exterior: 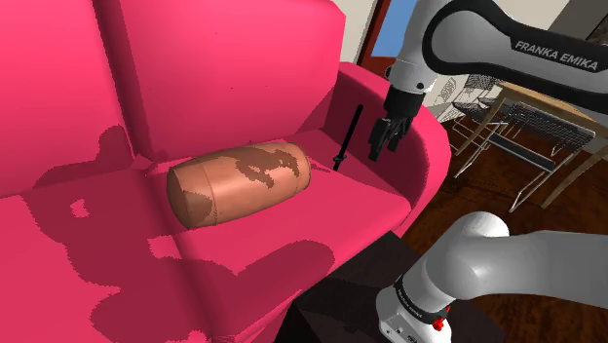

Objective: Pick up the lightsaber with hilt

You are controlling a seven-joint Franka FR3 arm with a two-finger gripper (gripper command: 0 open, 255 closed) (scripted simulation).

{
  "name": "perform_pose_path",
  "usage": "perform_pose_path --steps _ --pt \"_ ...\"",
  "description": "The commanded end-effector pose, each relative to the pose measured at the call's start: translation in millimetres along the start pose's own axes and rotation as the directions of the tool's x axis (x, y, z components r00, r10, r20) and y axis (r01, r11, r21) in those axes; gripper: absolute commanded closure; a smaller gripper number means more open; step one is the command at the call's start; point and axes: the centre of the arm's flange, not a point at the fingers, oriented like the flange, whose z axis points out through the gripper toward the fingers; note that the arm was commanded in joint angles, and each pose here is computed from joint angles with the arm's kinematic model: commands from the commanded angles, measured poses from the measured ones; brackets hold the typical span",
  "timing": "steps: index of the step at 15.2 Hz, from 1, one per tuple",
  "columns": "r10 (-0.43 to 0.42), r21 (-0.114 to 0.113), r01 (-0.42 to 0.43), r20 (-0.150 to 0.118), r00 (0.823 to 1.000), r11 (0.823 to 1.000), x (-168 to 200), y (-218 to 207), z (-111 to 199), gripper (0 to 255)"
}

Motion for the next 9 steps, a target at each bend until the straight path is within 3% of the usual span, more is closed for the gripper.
perform_pose_path --steps 1,9 --pt "0.0 0.0 0.0 0.0 1.0 1.0 0 0 0 0" --pt "0.019 -0.007 -0.019 0.078 0.997 1.0 84 74 -17 0"
